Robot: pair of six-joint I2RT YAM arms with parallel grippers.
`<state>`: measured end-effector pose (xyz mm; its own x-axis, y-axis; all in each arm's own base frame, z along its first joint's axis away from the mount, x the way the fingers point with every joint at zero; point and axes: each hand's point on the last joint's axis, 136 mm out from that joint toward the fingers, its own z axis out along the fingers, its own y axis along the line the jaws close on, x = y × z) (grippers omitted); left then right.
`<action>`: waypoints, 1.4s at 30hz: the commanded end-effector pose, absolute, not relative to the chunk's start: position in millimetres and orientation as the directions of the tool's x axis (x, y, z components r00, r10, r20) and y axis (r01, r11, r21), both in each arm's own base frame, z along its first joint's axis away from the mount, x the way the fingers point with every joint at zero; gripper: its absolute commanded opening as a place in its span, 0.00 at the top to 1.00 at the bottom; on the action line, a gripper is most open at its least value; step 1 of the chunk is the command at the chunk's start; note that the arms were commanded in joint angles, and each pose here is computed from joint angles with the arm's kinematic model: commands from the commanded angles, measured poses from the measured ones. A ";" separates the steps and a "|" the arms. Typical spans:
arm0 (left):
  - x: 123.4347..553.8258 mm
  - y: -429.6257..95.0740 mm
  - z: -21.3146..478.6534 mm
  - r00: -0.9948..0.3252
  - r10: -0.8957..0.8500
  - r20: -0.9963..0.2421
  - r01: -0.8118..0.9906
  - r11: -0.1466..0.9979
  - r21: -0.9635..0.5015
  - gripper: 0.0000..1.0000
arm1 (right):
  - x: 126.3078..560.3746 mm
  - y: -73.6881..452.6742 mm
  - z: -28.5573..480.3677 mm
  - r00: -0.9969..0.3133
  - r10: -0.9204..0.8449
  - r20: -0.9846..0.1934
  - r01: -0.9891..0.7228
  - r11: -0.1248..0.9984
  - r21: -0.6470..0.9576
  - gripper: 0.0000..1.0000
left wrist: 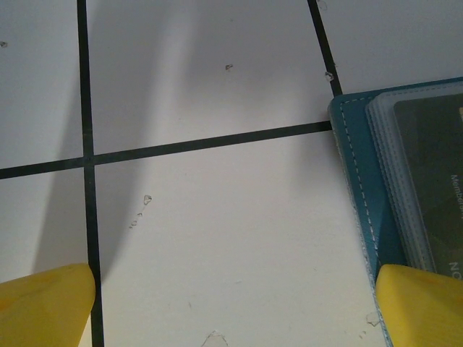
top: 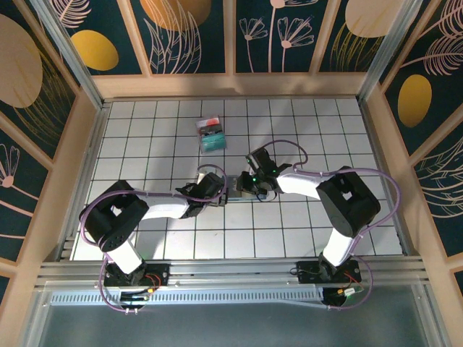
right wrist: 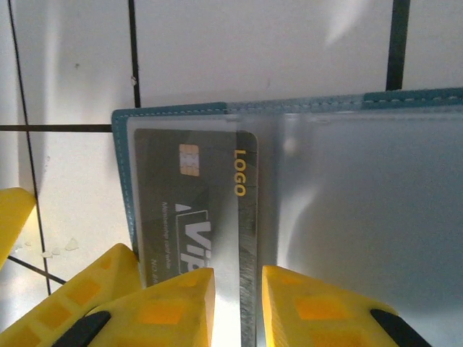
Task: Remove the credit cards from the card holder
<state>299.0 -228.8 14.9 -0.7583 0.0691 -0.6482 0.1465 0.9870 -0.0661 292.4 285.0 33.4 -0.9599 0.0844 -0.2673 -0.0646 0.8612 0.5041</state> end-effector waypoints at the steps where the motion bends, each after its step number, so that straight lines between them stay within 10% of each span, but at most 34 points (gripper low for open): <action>1: 295.0 -226.2 7.4 -0.773 0.089 -0.628 0.146 0.989 -0.039 0.01 | 292.2 288.9 30.6 -0.963 0.085 -0.257 -0.062 0.856 0.514 0.74; 42: 295.1 -236.3 3.0 -0.783 0.127 -0.609 0.177 0.984 -0.022 0.01 | 280.3 310.2 67.7 -0.961 0.074 -0.267 -0.175 0.585 0.792 0.81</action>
